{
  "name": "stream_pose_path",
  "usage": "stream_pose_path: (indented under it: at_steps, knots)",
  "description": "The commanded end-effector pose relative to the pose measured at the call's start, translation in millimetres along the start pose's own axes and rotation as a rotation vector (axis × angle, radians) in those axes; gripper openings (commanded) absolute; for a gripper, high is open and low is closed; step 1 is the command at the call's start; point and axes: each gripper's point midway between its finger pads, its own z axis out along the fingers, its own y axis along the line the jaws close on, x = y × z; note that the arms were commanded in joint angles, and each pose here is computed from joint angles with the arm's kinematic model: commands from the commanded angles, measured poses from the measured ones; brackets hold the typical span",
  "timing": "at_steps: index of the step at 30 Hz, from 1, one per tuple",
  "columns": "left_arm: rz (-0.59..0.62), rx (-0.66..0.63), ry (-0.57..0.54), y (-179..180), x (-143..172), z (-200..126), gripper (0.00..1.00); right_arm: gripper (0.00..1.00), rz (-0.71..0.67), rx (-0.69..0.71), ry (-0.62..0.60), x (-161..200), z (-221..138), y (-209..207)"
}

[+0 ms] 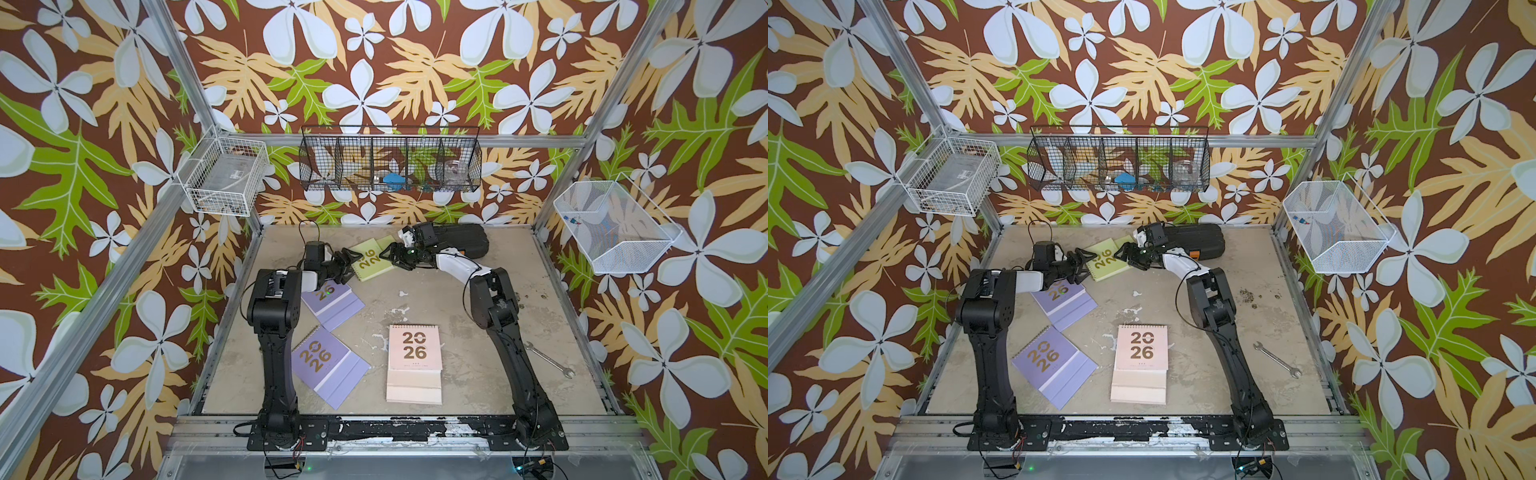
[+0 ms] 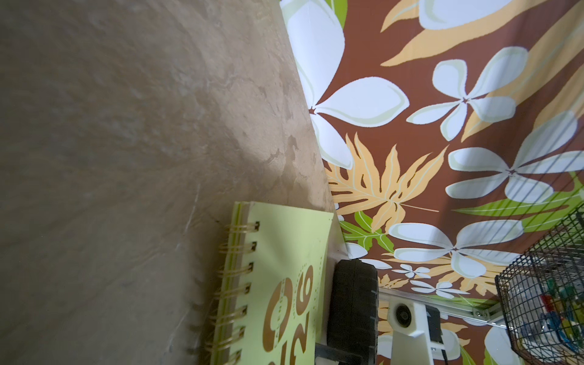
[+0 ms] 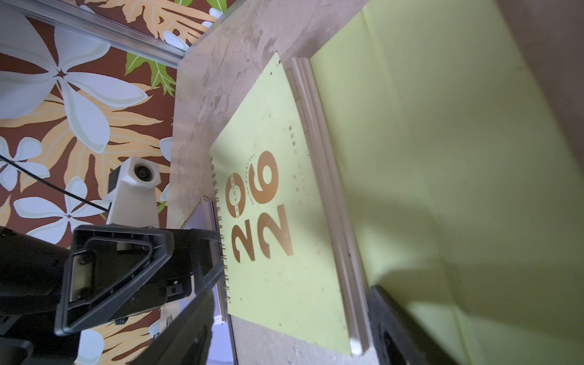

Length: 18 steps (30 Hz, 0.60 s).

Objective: Stack the calendars
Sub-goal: Pick up the calendar at the center of the board.

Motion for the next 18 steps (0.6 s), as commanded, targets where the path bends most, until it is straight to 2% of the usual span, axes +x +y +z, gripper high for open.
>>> stream_pose_path:
  at_steps: [1,6,13,18]
  knots:
    - [-0.061,0.024,0.033,1.2,8.5,3.2,0.78,0.78,0.058,-0.02,0.088,23.1,8.3,-3.4]
    - [-0.065,0.049,0.03,-6.1,7.4,3.2,0.7,0.78,0.065,-0.042,0.105,26.1,8.6,-1.1]
    - [-0.077,0.113,0.033,-19.2,7.6,2.2,0.4,0.77,0.057,-0.091,0.1,22.8,2.7,15.7]
    - [-0.061,0.129,0.031,-28.9,7.0,-1.0,0.25,0.77,0.044,-0.102,0.091,18.3,-3.9,25.3]
